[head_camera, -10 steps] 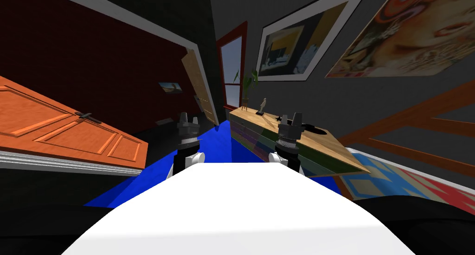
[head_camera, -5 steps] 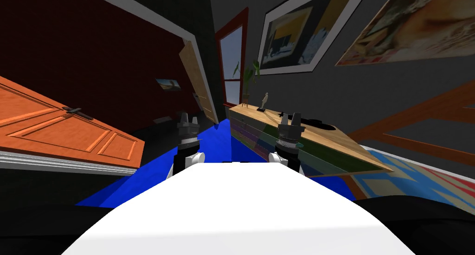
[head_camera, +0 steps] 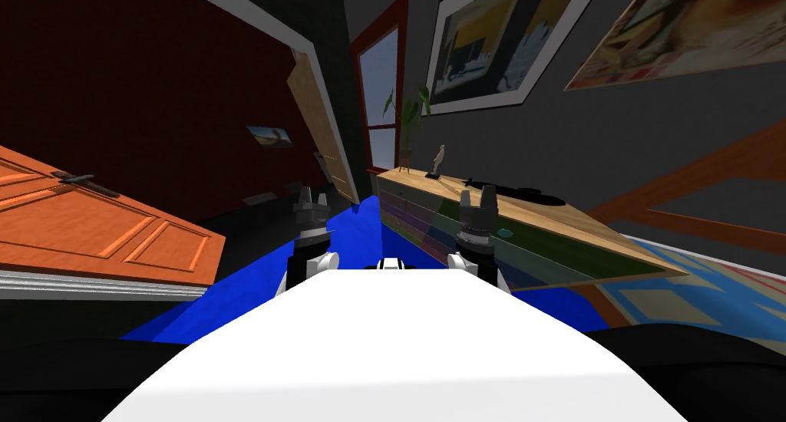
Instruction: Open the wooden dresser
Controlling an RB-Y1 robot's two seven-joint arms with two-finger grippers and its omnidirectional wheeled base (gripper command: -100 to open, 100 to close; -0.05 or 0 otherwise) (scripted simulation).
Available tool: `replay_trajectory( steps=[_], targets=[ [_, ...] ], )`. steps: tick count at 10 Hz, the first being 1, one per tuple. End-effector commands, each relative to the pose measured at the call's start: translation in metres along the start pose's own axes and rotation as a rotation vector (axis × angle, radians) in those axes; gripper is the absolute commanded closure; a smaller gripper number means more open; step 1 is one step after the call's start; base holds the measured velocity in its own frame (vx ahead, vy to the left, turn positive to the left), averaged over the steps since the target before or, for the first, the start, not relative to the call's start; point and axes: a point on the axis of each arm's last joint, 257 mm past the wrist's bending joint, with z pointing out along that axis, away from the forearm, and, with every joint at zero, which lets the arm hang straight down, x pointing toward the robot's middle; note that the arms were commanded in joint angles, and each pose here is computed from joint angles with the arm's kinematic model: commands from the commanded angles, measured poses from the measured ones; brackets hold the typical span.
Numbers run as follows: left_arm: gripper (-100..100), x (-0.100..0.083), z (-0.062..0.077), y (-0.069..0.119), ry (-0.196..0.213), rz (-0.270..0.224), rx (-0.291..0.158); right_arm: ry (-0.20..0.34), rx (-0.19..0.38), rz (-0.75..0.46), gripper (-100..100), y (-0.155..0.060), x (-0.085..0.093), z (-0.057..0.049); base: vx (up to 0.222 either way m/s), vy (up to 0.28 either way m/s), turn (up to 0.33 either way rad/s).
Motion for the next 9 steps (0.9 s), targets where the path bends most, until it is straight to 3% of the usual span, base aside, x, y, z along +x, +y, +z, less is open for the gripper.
replay_trajectory(
  steps=[1,6,9],
  targets=[
    [0,0.0,0.0,0.0,0.0,0.0,0.0,0.093,-0.013,-0.118,-100,-0.004,0.014,-0.001,0.106,0.105,-0.15],
    [0,0.0,0.0,0.0,0.0,0.0,0.0,0.223,-0.041,-0.368,-100,-0.017,0.034,-0.008,0.125,0.103,-0.169],
    [0,0.0,0.0,0.0,0.0,0.0,0.0,0.254,-0.053,-0.463,-100,-0.022,0.039,-0.01,0.092,0.084,-0.1]
  ],
)
